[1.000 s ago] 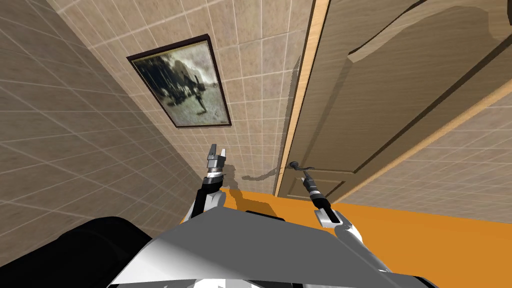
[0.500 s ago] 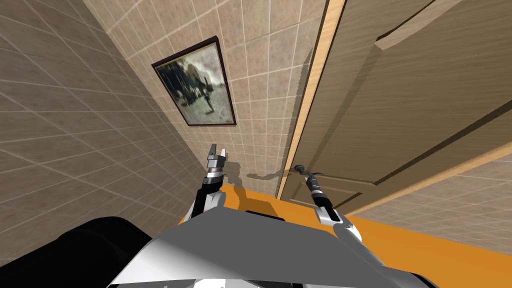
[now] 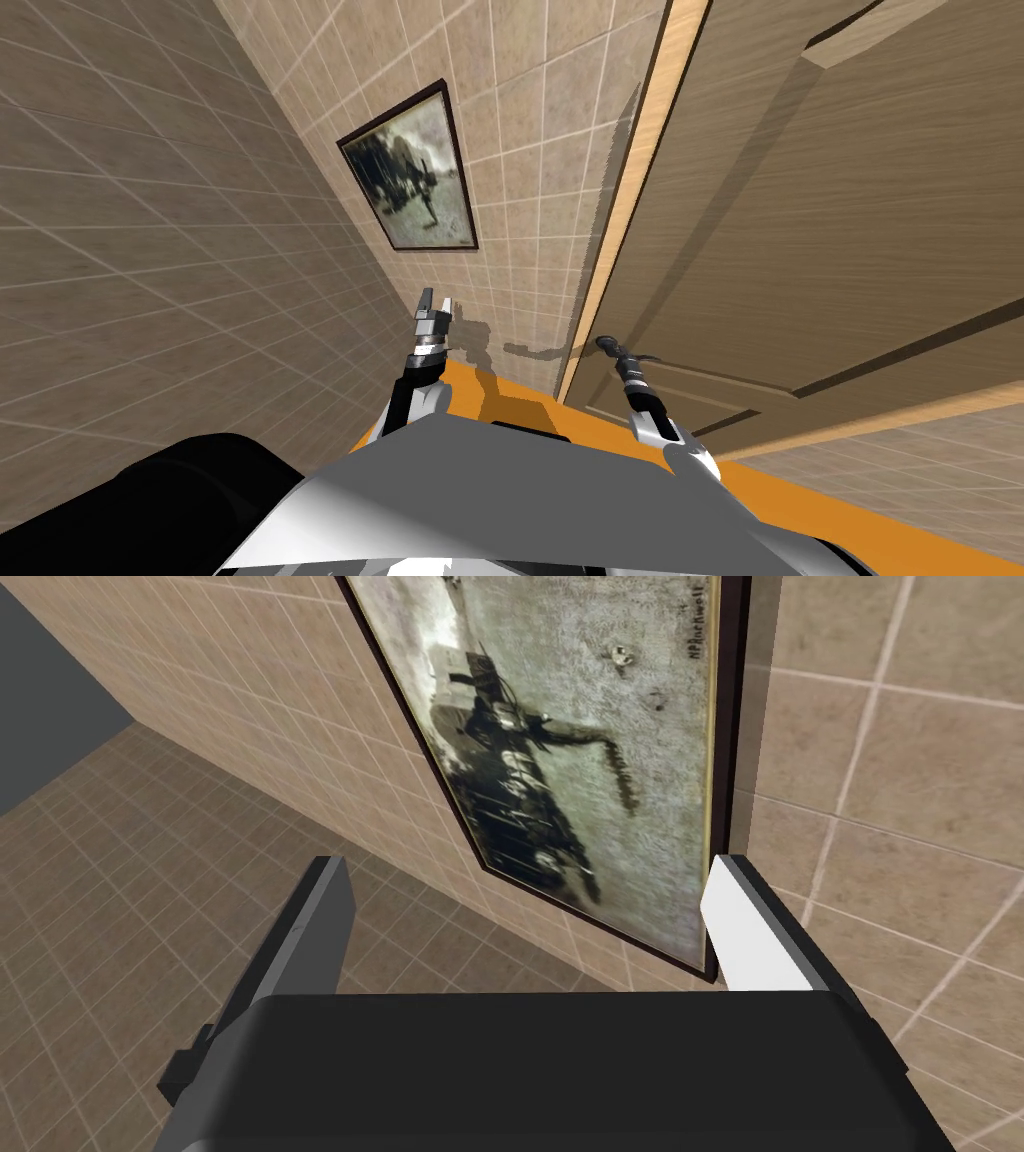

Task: Pull the door open

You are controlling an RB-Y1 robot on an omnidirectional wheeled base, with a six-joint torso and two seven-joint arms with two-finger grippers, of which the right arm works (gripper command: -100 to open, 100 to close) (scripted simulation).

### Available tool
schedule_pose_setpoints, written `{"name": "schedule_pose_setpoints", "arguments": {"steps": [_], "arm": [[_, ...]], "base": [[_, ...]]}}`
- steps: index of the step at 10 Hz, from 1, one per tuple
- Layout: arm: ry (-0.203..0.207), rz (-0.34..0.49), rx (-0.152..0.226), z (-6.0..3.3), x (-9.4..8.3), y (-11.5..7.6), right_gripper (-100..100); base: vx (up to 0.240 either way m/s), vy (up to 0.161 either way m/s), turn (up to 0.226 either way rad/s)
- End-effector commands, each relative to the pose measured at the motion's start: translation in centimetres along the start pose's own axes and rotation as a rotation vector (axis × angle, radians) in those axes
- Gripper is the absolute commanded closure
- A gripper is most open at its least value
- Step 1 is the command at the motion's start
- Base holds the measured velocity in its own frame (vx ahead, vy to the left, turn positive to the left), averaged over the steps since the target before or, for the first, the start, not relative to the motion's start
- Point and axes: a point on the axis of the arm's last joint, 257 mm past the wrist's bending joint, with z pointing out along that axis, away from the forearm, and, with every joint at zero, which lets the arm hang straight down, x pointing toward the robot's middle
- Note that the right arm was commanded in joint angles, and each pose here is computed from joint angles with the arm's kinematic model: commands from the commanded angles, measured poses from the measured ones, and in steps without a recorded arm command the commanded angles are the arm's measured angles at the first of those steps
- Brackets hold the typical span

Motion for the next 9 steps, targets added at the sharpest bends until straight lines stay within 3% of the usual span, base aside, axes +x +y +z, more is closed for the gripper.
{"name": "schedule_pose_setpoints", "arguments": {"steps": [1,5,6,9], "arm": [[0.001,0.001,0.000,-0.01,0.0,0.0,100],[0.001,0.001,0.000,-0.01,0.0,0.0,100],[0.010,0.000,0.006,-0.62,-0.6,-0.4,100],[0.026,-0.001,0.004,-1.11,-1.0,-0.4,100]], "base": [[-0.005,0.019,-0.023],[0.000,0.002,-0.002],[-0.110,-0.008,0.165],[-0.170,-0.005,0.106]]}}
